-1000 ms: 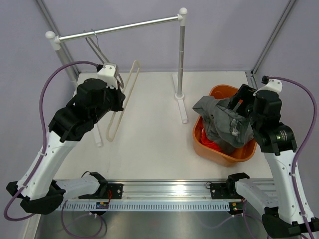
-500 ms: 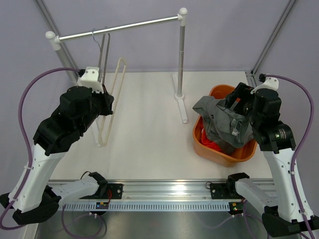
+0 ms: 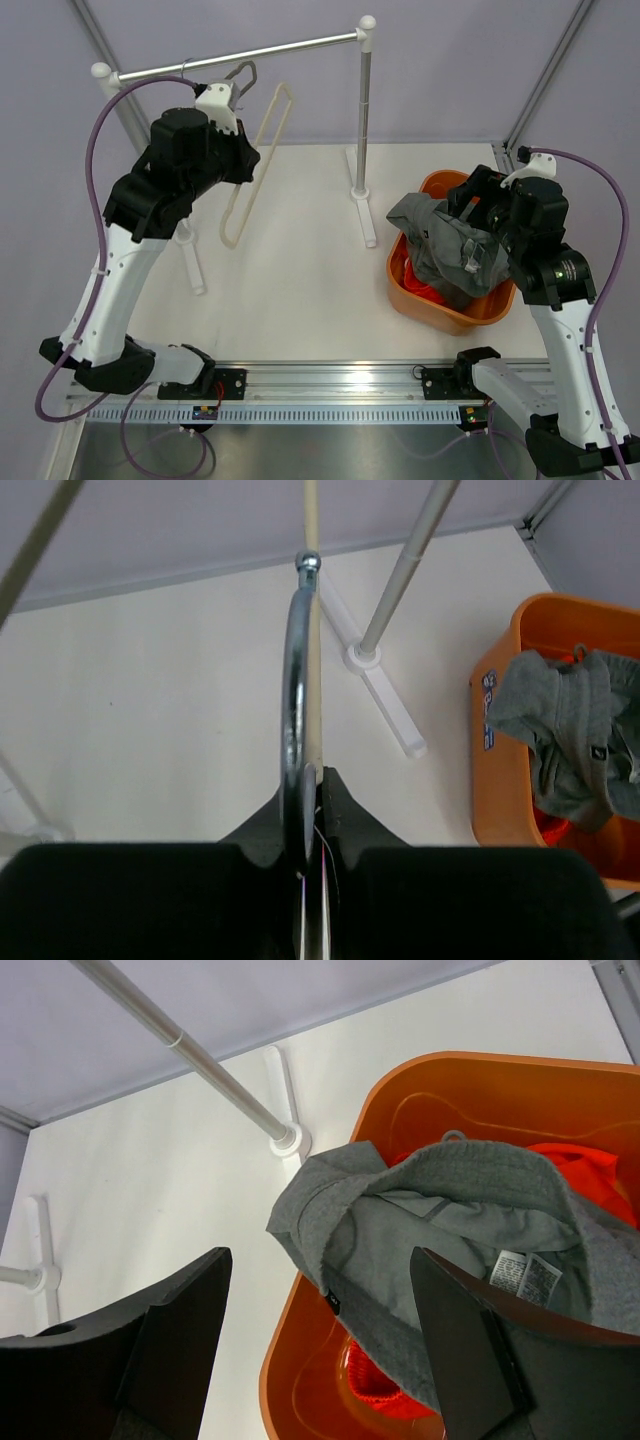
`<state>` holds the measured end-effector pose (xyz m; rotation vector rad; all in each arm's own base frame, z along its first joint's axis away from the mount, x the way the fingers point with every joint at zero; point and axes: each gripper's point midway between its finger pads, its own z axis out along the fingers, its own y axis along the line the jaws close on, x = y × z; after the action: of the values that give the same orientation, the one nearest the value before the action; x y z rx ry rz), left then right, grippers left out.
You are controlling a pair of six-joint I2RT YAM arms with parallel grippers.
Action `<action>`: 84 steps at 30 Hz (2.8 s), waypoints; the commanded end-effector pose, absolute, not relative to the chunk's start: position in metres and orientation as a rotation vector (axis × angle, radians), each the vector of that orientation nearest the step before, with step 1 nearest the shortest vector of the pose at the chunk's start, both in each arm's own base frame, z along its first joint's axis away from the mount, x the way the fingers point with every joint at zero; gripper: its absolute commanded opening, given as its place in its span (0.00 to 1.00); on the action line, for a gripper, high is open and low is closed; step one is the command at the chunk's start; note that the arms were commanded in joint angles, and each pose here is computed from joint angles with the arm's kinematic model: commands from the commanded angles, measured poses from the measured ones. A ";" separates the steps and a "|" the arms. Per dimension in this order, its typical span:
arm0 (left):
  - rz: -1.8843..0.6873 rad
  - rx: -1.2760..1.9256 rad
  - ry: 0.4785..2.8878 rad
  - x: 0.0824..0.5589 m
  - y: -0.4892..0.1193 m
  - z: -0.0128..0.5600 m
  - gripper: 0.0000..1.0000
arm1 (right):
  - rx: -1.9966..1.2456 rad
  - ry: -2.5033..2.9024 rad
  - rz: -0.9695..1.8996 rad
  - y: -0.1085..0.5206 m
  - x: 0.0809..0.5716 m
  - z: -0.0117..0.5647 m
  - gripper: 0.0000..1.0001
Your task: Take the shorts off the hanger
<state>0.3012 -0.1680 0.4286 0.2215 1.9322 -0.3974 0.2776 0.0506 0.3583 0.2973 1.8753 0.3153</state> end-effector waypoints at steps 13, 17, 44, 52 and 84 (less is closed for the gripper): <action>-0.616 0.336 1.681 0.376 -0.177 0.504 0.00 | 0.183 1.804 0.457 0.074 0.275 0.389 0.79; -0.561 0.280 1.666 0.392 -0.170 0.509 0.00 | 0.166 1.799 0.473 0.077 0.277 0.391 0.79; -0.362 0.139 1.603 0.477 -0.154 0.508 0.00 | 0.137 1.789 0.455 0.078 0.286 0.399 0.79; -0.329 0.130 1.649 0.489 -0.153 0.488 0.00 | 0.131 1.788 0.457 0.079 0.287 0.401 0.79; -0.283 0.135 1.692 0.487 -0.146 0.471 0.11 | 0.132 1.811 0.475 0.083 0.289 0.388 0.79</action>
<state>0.4938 -0.1557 0.4414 0.1497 1.7800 -0.3042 0.2881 0.0792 0.3764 0.1583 1.8570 0.4483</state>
